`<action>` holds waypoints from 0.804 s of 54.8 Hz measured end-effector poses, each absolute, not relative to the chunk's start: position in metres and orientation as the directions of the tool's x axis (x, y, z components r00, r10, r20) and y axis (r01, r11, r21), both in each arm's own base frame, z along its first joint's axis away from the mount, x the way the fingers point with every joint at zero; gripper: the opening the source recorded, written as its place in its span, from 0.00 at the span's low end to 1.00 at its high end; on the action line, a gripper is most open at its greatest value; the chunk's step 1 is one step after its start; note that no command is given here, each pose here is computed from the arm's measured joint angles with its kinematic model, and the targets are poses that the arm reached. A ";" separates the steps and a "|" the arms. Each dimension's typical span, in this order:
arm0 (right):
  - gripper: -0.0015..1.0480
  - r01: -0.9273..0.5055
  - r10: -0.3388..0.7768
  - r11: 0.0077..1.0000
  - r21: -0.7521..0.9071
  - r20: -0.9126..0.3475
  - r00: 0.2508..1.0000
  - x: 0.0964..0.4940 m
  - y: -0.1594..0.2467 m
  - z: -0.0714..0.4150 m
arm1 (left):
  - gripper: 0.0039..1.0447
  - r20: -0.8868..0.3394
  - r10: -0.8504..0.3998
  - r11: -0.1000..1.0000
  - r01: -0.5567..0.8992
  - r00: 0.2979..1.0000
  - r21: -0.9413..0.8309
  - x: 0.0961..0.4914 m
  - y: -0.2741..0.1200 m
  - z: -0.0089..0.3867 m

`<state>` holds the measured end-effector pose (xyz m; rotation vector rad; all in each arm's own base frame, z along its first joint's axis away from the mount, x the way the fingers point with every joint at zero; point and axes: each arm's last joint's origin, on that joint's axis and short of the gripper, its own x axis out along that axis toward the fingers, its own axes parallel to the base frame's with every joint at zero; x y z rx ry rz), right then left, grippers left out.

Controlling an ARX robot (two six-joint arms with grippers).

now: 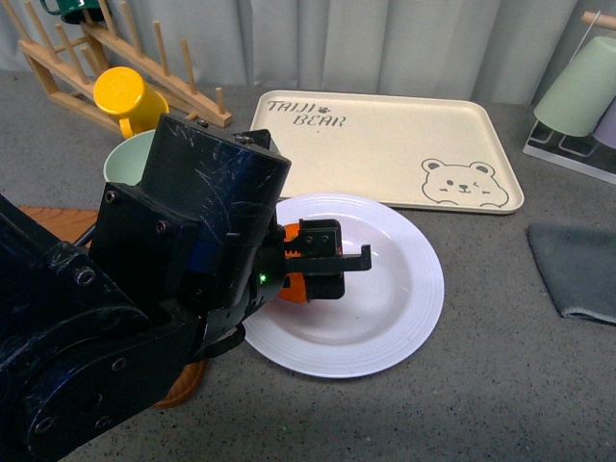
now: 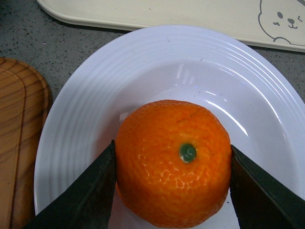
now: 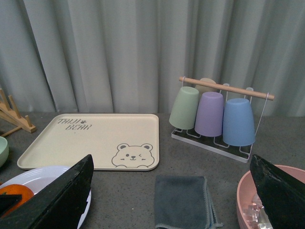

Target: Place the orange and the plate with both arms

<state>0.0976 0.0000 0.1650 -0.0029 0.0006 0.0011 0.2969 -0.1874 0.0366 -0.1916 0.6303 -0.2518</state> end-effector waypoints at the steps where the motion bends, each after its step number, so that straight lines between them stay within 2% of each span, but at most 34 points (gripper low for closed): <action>1: 0.91 -0.001 0.001 1.000 -0.003 -0.001 1.000 0.098 0.000 0.165 | 0.57 -0.556 -0.289 0.952 0.174 0.779 -0.252 0.297 -0.188 0.037; 10: 0.91 -0.001 0.001 1.000 -0.003 -0.001 1.000 0.098 0.000 0.165 | 0.59 -0.563 -0.289 0.952 0.173 0.774 -0.251 0.296 -0.188 0.036; 17: 0.91 -0.001 0.001 1.000 -0.003 -0.001 1.000 0.098 0.000 0.165 | 0.77 -0.560 -0.291 0.952 0.175 0.776 -0.252 0.296 -0.188 0.039; 22: 0.91 -0.001 0.001 1.000 -0.003 -0.001 1.000 0.098 0.000 0.165 | 0.95 -0.536 -0.289 0.951 0.175 0.793 -0.254 0.294 -0.186 0.051; 44: 0.91 -0.001 0.001 1.000 -0.003 -0.001 1.000 0.098 0.000 0.165 | 0.94 -0.402 -0.231 0.960 0.141 0.886 -0.241 0.253 -0.154 0.108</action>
